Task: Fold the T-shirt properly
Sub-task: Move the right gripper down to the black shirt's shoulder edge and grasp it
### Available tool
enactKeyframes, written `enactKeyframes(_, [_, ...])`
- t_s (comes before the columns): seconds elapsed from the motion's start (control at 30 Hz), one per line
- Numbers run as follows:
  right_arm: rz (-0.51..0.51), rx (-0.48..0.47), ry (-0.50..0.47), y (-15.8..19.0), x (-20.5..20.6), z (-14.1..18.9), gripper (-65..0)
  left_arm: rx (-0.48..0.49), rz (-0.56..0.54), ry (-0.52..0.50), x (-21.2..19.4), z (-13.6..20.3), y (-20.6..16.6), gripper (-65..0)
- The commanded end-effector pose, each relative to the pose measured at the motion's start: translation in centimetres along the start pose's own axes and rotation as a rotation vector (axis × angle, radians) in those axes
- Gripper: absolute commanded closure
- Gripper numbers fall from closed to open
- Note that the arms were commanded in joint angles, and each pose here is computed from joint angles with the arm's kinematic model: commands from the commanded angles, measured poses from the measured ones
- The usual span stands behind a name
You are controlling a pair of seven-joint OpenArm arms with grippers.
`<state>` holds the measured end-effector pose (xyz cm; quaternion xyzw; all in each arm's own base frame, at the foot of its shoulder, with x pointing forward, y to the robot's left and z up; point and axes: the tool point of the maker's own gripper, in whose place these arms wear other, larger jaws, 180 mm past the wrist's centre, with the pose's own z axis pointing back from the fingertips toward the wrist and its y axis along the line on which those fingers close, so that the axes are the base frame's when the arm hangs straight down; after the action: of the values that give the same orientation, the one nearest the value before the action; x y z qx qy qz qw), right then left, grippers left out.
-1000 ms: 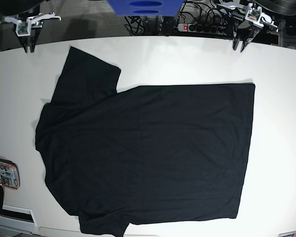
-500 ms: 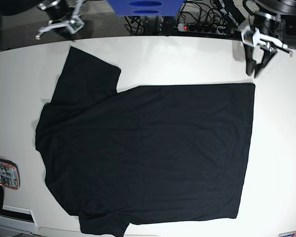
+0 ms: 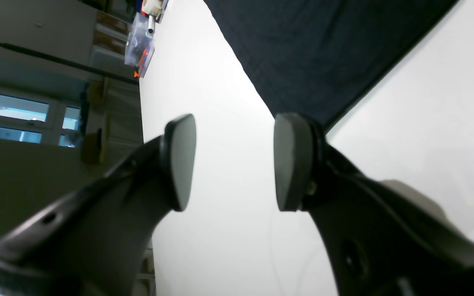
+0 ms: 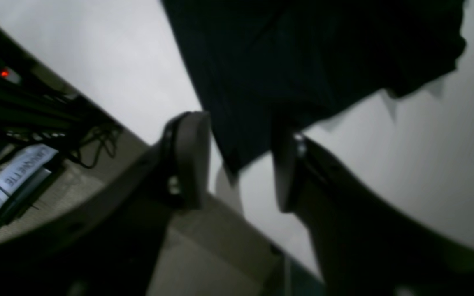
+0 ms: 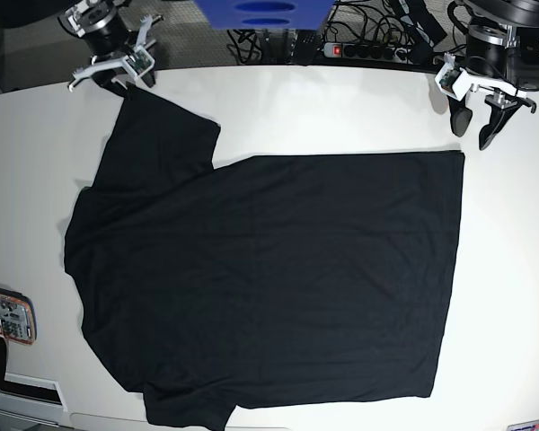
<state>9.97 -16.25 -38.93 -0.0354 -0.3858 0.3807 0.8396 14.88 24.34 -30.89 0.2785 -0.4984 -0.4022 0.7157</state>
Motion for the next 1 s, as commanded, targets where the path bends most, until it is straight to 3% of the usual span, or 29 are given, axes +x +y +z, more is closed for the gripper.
enactKeyframes(0.0, [0.002, 0.006, -0.029, 0.0, 0.9, 0.0, -28.0, 0.014, -0.004, -0.029, 0.8, 0.1, 0.4, -27.9])
enactKeyframes(0.2, [0.047, 0.057, -0.027, 1.2, 2.5, -2.1, -28.3, 0.023, -0.003, -0.038, 1.0, -0.3, 0.6, -27.8])
enactKeyframes(0.37, [0.213, 0.122, 0.082, 3.8, 1.8, -3.4, -28.4, 0.027, -0.003, 0.019, 0.0, -0.4, 0.7, -27.8])
enactKeyframes(0.7, [0.298, 0.106, 0.123, 3.6, 3.8, -5.7, -28.4, 0.023, -0.018, 0.032, -0.4, -0.5, 1.0, -27.7])
enactKeyframes(0.97, [0.420, 0.103, 0.246, 3.3, 0.6, -5.8, -28.4, 0.022, -0.020, 0.031, -0.4, -0.6, 1.0, -27.7])
